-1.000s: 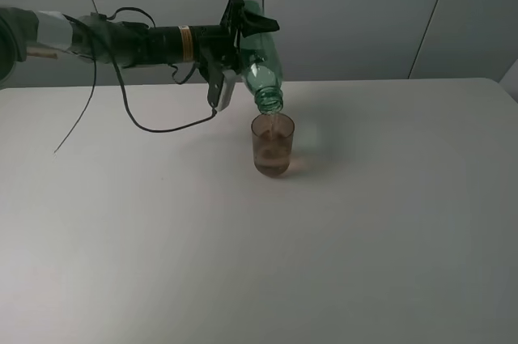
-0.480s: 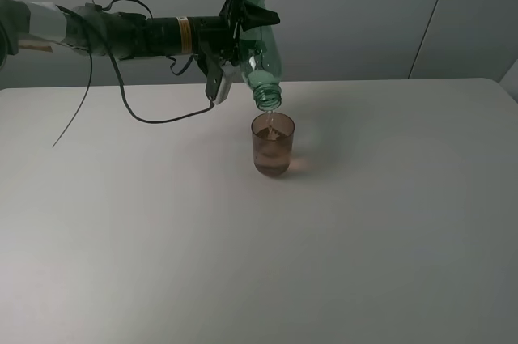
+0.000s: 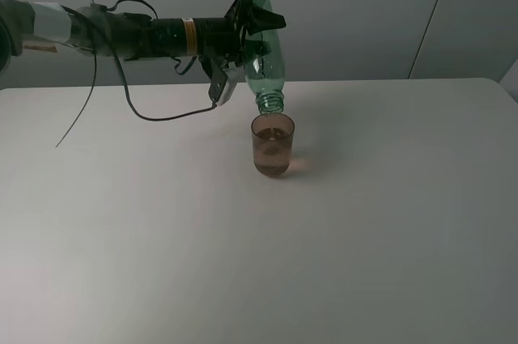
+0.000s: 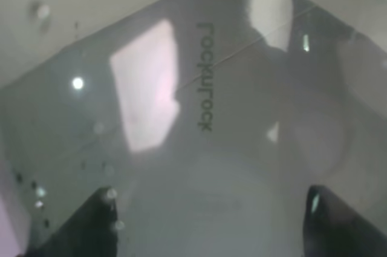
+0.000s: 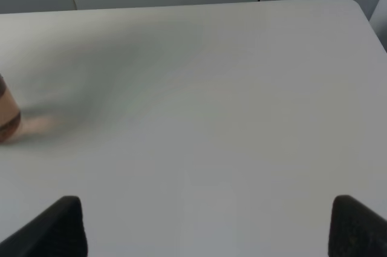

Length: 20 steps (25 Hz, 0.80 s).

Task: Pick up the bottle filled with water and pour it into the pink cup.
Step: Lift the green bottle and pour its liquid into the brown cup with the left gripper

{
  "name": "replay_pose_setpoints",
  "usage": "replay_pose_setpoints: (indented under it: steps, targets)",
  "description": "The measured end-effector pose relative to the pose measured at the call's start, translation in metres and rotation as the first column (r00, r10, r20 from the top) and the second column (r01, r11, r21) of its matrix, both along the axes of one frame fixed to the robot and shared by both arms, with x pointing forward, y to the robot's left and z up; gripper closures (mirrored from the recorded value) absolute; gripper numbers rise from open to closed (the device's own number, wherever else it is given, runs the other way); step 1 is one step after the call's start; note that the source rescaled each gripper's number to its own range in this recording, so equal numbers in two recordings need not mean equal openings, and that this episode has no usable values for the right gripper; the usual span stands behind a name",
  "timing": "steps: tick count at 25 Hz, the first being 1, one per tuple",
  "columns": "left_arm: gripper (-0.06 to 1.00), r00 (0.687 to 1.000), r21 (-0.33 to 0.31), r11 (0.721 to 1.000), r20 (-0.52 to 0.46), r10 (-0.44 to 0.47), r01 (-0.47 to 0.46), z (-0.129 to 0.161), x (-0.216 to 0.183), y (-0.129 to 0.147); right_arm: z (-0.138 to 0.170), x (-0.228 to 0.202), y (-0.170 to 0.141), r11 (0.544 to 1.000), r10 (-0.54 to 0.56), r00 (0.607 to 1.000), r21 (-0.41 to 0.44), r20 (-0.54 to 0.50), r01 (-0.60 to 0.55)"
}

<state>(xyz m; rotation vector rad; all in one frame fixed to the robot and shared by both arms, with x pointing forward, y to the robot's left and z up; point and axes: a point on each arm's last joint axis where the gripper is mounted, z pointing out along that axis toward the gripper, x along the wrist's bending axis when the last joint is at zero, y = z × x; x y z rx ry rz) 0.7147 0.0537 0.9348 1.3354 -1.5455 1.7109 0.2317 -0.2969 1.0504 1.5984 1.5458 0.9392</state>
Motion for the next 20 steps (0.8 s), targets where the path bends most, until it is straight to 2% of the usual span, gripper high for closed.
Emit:
replay_pose_setpoints:
  steps: [14,18,20]
  targets:
    - [0.94,0.996,0.046,0.999,0.089,-0.009,0.005,0.01,-0.002,-0.004,0.0,0.0,0.0,1.0,0.0,1.0,0.0,0.0,0.0]
    - [0.94,0.996,0.049,0.999,0.092,-0.009,0.004,0.01,-0.003,-0.005,0.0,0.0,0.0,1.0,0.0,1.0,0.0,0.0,0.0]
    - [0.94,0.998,0.035,0.999,0.058,-0.001,-0.001,0.011,-0.003,-0.005,0.0,0.0,0.0,1.0,0.0,1.0,0.0,0.0,0.0]
